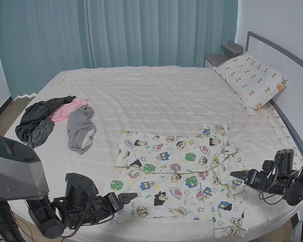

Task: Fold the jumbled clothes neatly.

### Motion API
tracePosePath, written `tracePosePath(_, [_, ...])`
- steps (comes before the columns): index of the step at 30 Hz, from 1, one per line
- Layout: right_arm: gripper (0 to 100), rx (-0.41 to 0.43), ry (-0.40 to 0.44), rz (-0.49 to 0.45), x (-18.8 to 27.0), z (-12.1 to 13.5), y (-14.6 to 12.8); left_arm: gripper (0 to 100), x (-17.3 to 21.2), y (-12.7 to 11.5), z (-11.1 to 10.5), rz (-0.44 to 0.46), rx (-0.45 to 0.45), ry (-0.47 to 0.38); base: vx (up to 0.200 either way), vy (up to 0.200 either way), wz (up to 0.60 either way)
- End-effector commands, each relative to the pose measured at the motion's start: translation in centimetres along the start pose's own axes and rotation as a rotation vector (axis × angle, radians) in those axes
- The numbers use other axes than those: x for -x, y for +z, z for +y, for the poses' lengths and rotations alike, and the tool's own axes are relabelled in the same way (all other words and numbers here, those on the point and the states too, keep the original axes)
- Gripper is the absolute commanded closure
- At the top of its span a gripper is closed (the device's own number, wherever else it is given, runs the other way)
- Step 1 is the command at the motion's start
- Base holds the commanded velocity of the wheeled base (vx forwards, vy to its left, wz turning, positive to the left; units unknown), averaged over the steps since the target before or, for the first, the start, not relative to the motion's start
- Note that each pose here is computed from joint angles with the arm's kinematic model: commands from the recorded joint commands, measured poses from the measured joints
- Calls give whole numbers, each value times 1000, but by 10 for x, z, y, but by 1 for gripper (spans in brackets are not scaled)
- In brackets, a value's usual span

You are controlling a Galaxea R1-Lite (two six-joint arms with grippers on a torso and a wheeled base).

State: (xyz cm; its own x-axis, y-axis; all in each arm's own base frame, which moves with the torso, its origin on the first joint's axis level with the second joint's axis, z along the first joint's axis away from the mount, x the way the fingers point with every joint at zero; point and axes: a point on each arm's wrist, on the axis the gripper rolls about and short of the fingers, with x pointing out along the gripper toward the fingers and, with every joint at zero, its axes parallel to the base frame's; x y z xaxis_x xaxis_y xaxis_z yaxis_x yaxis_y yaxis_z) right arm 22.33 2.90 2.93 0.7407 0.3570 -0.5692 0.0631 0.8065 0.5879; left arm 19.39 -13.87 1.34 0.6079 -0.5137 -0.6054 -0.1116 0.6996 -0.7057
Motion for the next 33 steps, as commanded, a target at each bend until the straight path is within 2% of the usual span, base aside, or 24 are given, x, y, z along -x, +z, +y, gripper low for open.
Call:
tracePosePath(1, [0,-1,-8,13,1,-2,-3,0,-3,-12,10,39,-7,62,-200,0,0])
tracePosePath(6, [0,-2,-8,13,1,-2,-3,0,-15,-14,14,2,-8,118,0,0,0])
tracePosePath(9, [0,-3,-9,14,1,-2,-4,0,-31,-24,17,-41,-28,181,0,0,0])
tracePosePath(13, [0,0,-6,18,1,-1,-4,0,-60,-33,23,-163,-76,287,0,0,0])
tracePosePath(15, [0,1,-5,18,1,-1,-4,0,-71,-33,24,-208,-87,311,0,0,0])
tracePosePath(26, [0,0,-5,18,1,-1,-4,0,-72,-35,26,-191,-113,338,0,0,0])
tracePosePath(33, [0,-1,-5,16,1,-1,-4,0,-75,-24,28,-213,-119,344,0,0,0])
